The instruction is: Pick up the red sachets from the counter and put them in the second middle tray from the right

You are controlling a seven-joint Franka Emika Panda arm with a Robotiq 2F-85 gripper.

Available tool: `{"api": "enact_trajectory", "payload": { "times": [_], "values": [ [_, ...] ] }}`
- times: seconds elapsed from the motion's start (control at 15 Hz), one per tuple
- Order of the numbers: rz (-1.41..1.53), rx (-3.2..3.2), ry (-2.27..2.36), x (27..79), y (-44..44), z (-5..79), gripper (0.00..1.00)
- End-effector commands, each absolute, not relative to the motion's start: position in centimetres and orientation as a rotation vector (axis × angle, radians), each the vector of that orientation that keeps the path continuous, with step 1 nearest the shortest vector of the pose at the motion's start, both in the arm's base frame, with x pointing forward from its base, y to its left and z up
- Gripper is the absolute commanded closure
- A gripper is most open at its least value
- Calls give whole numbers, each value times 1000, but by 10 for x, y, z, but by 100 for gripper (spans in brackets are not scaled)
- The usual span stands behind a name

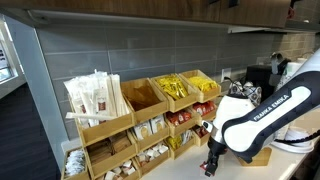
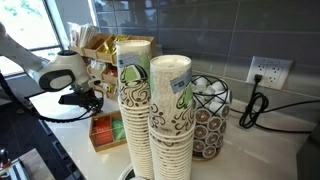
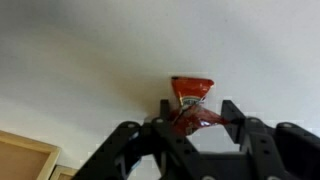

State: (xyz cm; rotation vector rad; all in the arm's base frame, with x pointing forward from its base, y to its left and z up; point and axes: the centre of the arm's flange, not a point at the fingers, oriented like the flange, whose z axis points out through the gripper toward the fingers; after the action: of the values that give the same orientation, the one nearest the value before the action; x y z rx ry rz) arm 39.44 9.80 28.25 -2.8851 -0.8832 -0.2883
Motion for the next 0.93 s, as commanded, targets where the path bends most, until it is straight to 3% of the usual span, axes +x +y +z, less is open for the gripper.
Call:
{"api": "enact_trajectory", "payload": {
  "times": [0.0,0.13,0.27,0.87],
  "values": [
    [-292,-2891,-852,365,92,278,73],
    [-315,-2889,-843,366,91,282,89],
    [-344,-2882,-824,367,89,288,99],
    [-603,-2827,-665,373,77,329,96]
  ]
}}
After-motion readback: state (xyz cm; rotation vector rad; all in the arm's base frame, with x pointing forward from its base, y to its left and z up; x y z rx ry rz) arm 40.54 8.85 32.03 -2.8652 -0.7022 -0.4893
